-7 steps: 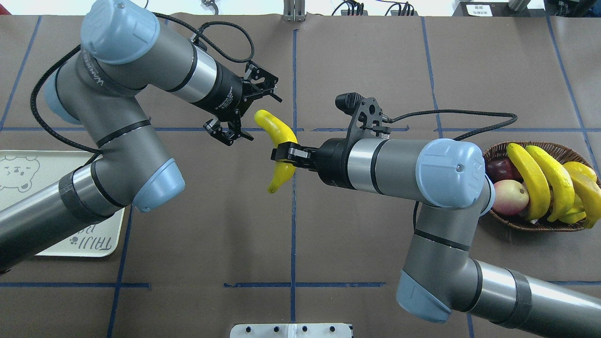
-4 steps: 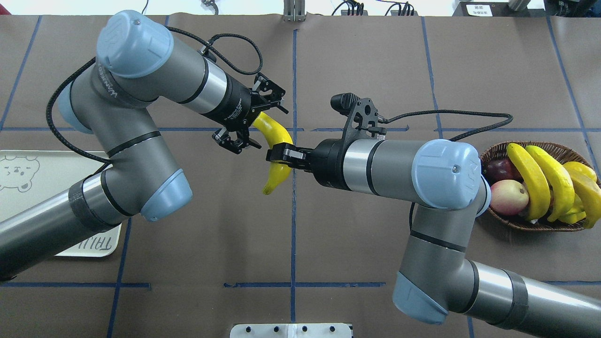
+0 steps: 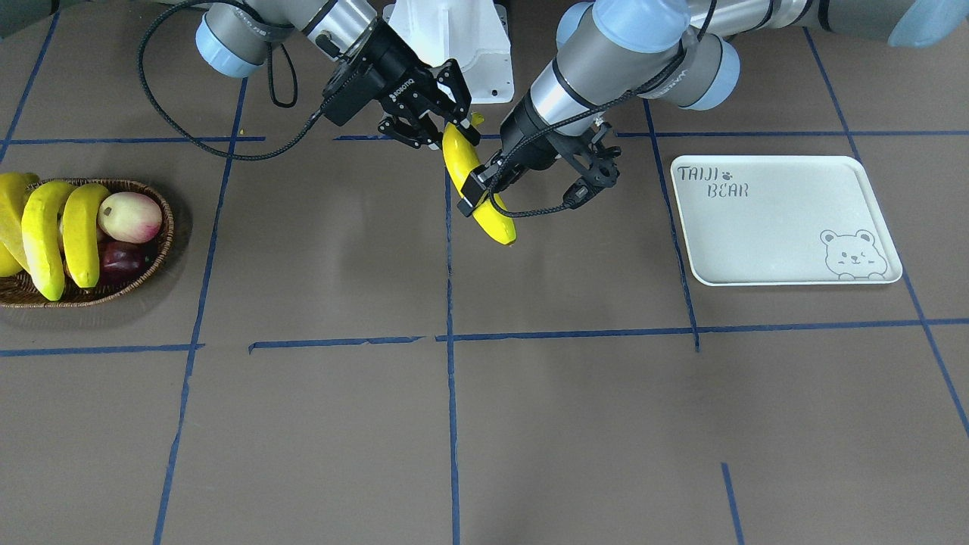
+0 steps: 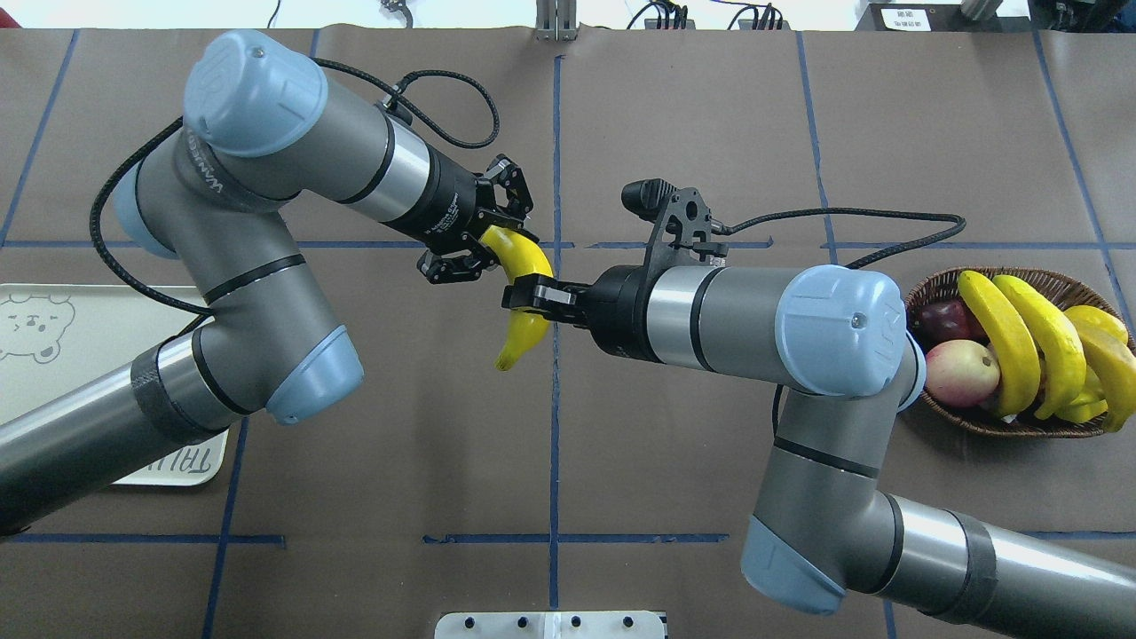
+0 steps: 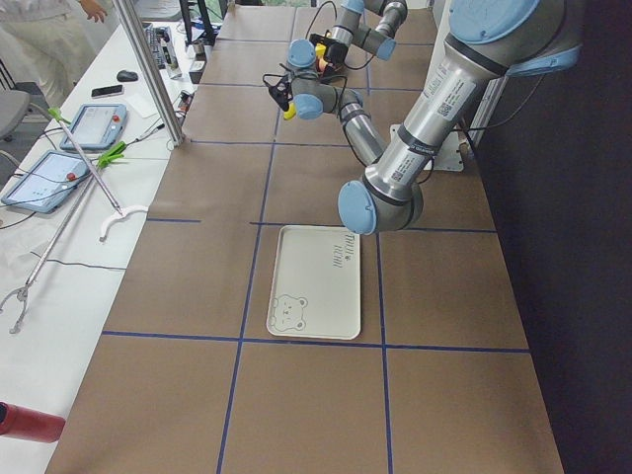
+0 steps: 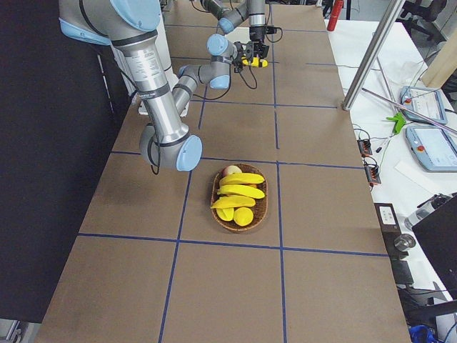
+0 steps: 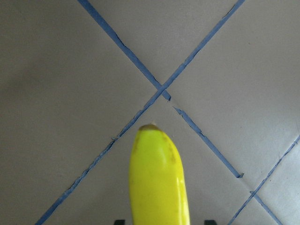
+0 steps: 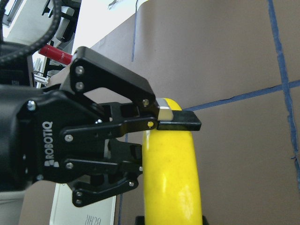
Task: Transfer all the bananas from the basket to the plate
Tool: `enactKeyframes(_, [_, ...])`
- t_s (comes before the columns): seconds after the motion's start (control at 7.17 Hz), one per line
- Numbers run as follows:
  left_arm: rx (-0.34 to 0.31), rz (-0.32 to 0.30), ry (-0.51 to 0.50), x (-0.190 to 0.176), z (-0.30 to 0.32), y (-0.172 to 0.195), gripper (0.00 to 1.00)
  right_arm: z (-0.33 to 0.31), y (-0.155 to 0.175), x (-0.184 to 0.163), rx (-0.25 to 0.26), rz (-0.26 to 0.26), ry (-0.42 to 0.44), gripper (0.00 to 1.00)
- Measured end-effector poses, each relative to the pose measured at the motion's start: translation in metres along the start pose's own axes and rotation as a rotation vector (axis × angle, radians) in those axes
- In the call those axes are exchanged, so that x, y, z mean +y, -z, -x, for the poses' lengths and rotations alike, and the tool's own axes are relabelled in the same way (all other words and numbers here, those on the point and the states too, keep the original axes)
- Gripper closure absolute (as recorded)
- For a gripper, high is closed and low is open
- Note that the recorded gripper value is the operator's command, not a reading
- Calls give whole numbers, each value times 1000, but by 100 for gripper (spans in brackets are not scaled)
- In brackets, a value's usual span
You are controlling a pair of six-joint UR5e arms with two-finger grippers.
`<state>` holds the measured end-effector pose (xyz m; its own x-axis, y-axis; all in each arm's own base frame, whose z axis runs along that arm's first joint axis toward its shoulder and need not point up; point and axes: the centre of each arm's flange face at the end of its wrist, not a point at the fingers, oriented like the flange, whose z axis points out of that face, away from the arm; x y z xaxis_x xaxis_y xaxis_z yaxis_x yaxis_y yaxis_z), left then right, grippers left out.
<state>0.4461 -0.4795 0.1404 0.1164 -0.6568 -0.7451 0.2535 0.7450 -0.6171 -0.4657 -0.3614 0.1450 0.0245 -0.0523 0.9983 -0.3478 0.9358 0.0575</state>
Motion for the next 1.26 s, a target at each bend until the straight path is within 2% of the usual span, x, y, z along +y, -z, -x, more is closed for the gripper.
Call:
enactKeyframes(0.14, [0,-5,2,-3,1,0,100,1,1,1,20,5,0,0])
enactKeyframes(0.42, [-1,-4,1,-4,3,0,100,4,9,-4,99,29,-10,0])
enactKeyframes(0.84, [-25,-28,7,-25,21,-3,100,-7,38,-49,181,176,-64,0])
enactKeyframes(0.98, [-39,-50,-2,-43,33,-1,100,-16,49,-68,214,198,-91,0])
enactKeyframes(1.26, [-90,-105,-48,-93,73,9,100,-45,67,-100,313,193,-133,0])
